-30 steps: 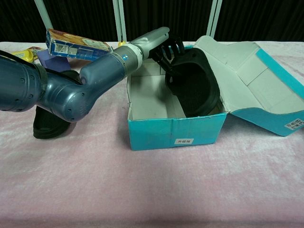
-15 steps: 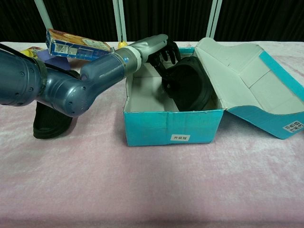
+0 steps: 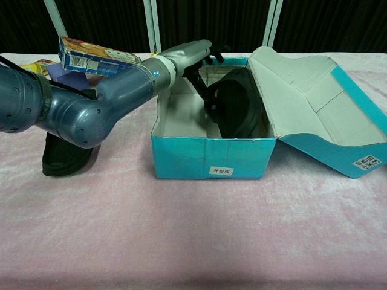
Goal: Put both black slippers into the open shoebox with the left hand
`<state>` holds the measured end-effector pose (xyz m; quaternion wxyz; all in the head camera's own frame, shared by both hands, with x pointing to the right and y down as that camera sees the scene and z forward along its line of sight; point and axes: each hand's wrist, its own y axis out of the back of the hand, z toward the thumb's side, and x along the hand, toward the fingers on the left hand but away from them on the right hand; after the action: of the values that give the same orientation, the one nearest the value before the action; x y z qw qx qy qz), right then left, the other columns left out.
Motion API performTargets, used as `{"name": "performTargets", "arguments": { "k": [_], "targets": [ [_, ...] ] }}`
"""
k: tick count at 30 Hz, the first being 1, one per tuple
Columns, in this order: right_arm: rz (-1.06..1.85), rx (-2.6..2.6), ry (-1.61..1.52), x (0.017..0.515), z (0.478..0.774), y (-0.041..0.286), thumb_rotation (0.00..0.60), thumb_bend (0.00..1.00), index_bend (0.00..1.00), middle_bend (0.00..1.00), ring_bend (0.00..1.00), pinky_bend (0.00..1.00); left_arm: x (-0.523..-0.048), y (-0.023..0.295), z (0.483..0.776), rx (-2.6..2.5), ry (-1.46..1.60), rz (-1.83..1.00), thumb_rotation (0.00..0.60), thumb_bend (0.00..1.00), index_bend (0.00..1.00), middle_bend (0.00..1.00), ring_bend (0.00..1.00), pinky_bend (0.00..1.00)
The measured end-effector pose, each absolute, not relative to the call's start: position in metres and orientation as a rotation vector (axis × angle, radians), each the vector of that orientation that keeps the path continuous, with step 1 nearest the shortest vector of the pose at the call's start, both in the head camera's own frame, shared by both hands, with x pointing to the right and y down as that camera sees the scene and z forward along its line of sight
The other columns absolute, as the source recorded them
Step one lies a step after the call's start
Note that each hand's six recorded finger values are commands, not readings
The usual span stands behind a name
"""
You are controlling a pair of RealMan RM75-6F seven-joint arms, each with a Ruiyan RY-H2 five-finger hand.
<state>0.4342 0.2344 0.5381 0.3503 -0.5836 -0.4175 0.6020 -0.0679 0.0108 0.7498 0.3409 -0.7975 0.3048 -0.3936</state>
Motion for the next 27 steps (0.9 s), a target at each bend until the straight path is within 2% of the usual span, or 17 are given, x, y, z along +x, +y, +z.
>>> {"name": "performTargets", "arguments": {
  "k": [7, 16, 23, 27],
  "targets": [
    [1.551, -1.516, -1.080, 0.433, 0.538, 0.234, 0.600, 0.16, 0.10, 0.08, 0.05, 0.15, -0.079, 0.002, 0.742, -2.049, 0.791, -1.014, 0.479, 0.00, 0.00, 0.00, 0.00, 0.00],
    [1.542, -1.520, -1.084, 0.432, 0.538, 0.234, 0.600, 0.16, 0.10, 0.08, 0.05, 0.15, -0.088, -0.001, 0.729, -2.058, 0.754, -1.009, 0.471, 0.00, 0.00, 0.00, 0.00, 0.00],
    [1.529, -1.535, -1.077, 0.429, 0.542, 0.231, 0.600, 0.16, 0.10, 0.08, 0.05, 0.15, -0.101, 0.012, 0.698, -2.104, 0.769, -0.974, 0.492, 0.00, 0.00, 0.05, 0.00, 0.09],
    [1.524, -1.543, -1.071, 0.428, 0.544, 0.229, 0.600, 0.16, 0.10, 0.08, 0.05, 0.15, -0.118, 0.025, 0.672, -2.117, 0.779, -1.006, 0.557, 0.00, 0.06, 0.09, 0.03, 0.15]
  ]
}}
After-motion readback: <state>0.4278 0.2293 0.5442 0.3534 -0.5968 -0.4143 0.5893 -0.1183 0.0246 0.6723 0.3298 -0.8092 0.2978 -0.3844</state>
